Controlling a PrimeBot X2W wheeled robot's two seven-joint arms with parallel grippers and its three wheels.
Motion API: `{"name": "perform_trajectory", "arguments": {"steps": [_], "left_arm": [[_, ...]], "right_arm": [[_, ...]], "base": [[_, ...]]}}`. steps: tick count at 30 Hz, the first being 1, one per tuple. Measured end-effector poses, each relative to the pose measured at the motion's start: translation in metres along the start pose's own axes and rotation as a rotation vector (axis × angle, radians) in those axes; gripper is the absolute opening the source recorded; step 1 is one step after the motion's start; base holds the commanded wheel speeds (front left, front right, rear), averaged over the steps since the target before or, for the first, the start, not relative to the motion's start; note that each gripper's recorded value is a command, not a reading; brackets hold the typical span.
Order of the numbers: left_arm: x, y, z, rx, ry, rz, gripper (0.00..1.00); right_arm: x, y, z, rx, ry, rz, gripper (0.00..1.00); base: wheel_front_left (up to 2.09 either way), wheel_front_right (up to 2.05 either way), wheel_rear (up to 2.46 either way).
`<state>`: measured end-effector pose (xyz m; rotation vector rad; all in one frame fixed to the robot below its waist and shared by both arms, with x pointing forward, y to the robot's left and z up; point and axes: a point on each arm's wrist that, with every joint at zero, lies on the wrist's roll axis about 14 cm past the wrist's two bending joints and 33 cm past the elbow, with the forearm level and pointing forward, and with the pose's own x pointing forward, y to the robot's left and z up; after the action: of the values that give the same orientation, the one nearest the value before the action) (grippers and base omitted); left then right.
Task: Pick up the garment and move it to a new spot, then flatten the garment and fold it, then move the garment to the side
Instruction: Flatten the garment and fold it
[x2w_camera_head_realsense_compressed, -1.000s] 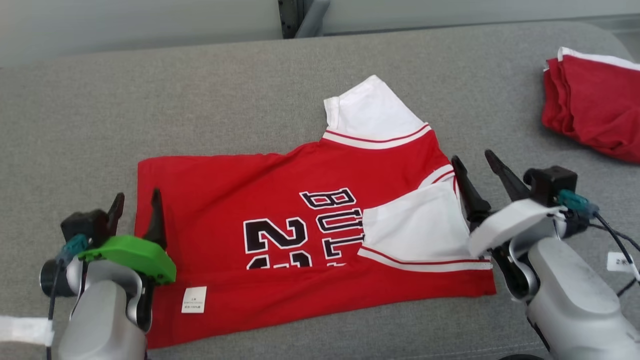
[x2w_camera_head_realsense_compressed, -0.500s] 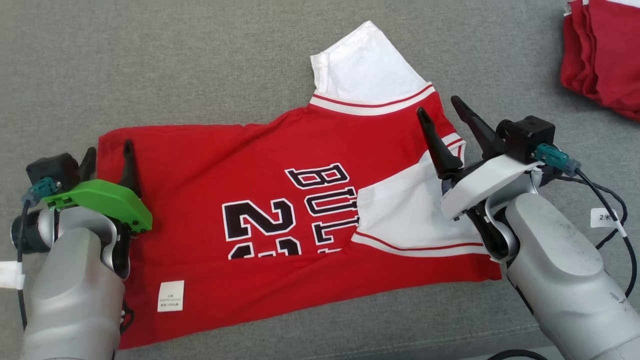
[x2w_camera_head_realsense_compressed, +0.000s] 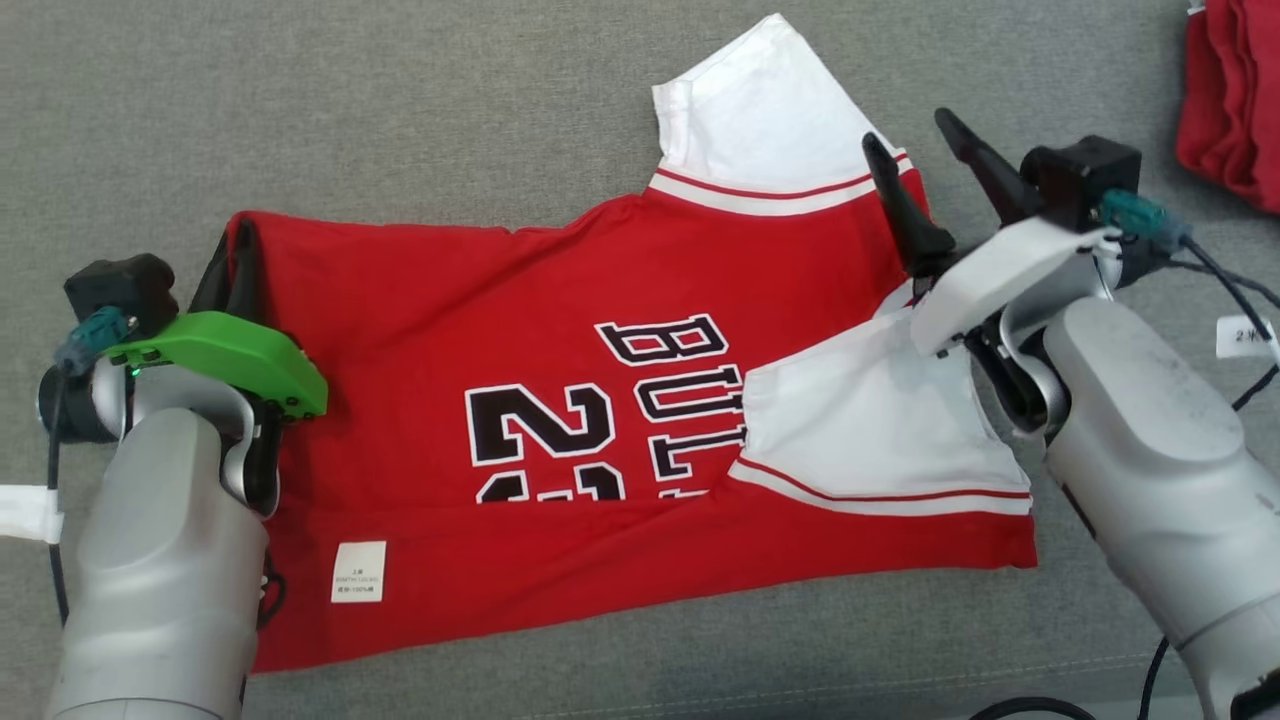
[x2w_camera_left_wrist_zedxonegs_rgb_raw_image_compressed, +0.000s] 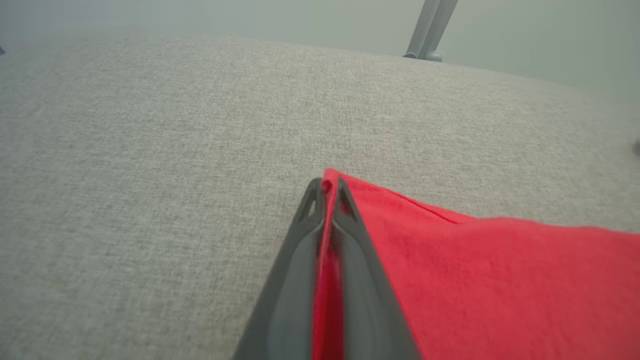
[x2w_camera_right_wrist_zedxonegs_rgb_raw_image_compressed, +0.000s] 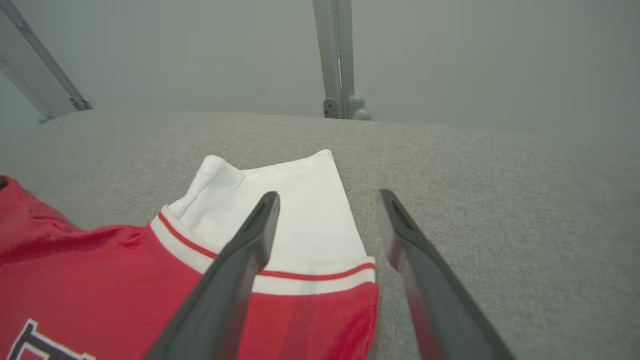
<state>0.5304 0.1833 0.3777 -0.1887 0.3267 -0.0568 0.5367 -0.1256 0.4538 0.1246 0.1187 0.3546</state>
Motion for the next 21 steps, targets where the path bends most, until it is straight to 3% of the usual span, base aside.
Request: {"name": "perform_trajectory", "arguments": {"steps": [10, 20, 21], "left_arm": [[0.004, -0.019, 0.01, 0.028, -0.045, -0.061, 0.0], [0.008, -0.008, 0.0, 0.026, -0.025, -0.043, 0.0], [0.008, -0.006, -0.002, 0.025, -0.021, -0.037, 0.0]], "right_arm": [[0.072, 0.002, -0.013, -0.116, 0.235, 0.061, 1.0], [0.109, 0.002, -0.058, -0.125, 0.429, 0.056, 1.0], [0.112, 0.004, -0.061, -0.122, 0.435, 0.062, 0.54]], "base": [[0.0, 0.0, 0.0], [0.0, 0.0, 0.0], [0.0, 0.0, 0.0]]}}
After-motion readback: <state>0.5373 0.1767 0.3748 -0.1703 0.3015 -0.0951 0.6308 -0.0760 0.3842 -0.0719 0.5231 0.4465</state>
